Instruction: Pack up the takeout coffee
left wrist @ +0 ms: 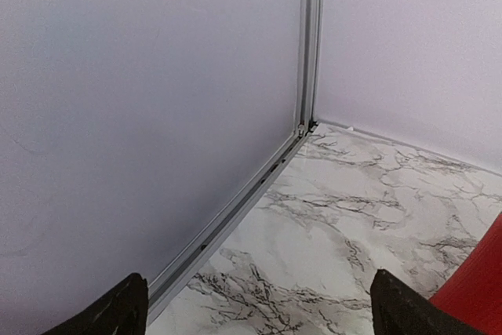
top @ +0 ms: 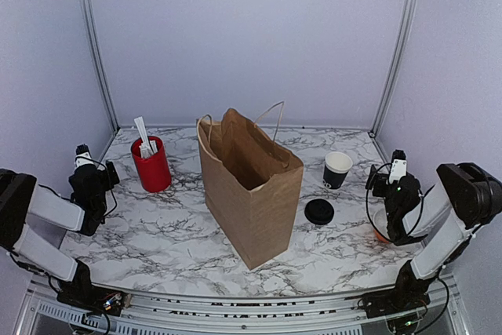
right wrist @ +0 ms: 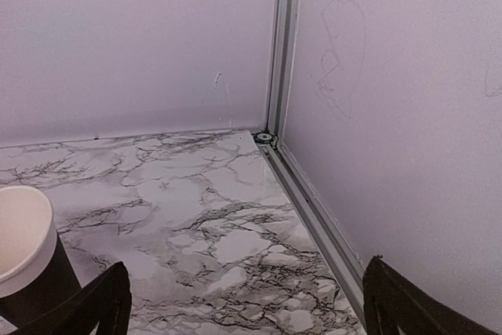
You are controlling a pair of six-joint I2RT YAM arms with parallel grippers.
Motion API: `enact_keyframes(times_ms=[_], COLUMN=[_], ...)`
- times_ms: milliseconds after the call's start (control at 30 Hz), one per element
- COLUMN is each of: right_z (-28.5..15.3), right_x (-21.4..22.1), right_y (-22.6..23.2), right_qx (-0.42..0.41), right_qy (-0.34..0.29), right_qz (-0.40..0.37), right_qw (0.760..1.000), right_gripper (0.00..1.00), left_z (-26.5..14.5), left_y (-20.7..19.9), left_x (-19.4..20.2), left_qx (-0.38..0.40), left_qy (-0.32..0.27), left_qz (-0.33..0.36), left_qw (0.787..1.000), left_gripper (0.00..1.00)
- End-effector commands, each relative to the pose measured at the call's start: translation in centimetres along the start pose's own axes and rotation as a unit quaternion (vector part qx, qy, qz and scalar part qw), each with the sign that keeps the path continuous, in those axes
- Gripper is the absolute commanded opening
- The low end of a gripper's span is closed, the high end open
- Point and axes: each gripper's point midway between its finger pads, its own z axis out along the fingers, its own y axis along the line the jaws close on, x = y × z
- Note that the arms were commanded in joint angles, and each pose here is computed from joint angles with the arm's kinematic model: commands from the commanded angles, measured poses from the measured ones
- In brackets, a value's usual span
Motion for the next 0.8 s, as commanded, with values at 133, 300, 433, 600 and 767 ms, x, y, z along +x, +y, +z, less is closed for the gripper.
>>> enact_keyframes(times_ms=[133,300,433,600,767], right_z=[0.5,0.5,0.5,0.5,0.5], right_x=[-1.2,-1.2,-1.2,-1.3,-1.2], right_y=[0.0,0.0,0.0,0.1,0.1], right_qx=[0.002,0.002,0.002,0.002,0.002], right_qy=[-0.021,-0.021,-0.021,-0.022,-0.02], right_qz=[0.002,0.001,0.001,-0.001,-0.002], right_qw=[1.0,1.0,1.0,1.0,1.0], right_gripper=[1.0,1.0,1.0,1.0,1.0], left_z=[-0.8,0.6,0.5,0.5,0.5], left_y=[-2.5,-2.8,-2.8,-2.8,-2.8], left_x=[-0.2,0.3,0.4,0.4,0.4], left_qx=[0.099,0.117,0.117,0.117,0.117], left_qy=[-0.061,-0.028,-0.028,-0.028,-0.028], left_qz=[0.009,-0.003,-0.002,-0.002,-0.001], left_qw=[0.993,0.993,0.993,0.993,0.993], left_gripper=[0.99,0.99,0.99,0.99,0.99])
